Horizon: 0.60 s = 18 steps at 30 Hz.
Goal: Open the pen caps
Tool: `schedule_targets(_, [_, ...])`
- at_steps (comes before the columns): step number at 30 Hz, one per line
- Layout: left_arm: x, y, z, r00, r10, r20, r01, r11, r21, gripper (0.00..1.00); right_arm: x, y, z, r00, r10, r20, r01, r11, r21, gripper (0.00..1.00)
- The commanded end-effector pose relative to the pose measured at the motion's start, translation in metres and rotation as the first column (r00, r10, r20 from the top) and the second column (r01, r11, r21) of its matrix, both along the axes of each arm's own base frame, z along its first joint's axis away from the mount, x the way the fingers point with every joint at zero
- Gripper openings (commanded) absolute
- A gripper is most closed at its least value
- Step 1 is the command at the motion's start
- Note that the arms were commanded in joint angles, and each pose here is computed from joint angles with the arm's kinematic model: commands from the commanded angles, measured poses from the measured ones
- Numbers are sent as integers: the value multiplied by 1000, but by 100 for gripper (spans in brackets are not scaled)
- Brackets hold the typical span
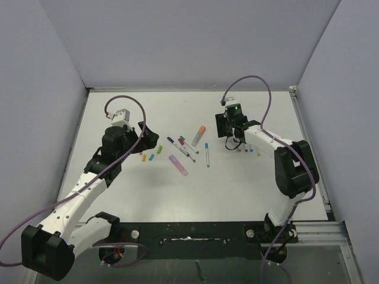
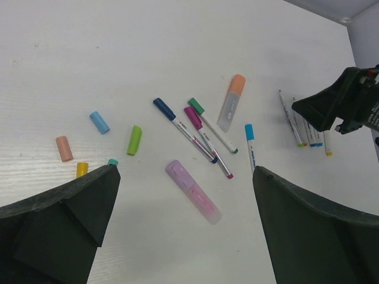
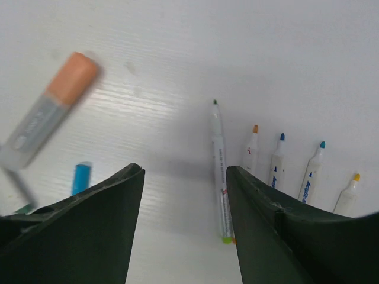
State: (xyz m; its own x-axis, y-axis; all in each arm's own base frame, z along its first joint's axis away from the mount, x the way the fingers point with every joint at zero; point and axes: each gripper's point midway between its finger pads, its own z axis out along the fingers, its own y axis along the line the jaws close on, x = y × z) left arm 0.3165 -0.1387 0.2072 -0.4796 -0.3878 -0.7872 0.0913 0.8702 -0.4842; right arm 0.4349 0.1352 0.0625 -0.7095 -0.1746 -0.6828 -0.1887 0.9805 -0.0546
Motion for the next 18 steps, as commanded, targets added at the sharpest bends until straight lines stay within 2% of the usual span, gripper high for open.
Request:
schedule_targets(1, [2,-10,24,996,-25,84,31,997,-74,98,-11,37,63,986,92,138,-98,995,30,60])
schedule_targets(9, [-4,-10,24,996,-30,88,38,995,-91,98,-64,71,31,995,98,0,-98,993,59,61])
schedule_targets(18, [-4,-12,20,996,-35,83,43,994,-97,98,-83,84,5,989,129,-78,-127,991,29,61])
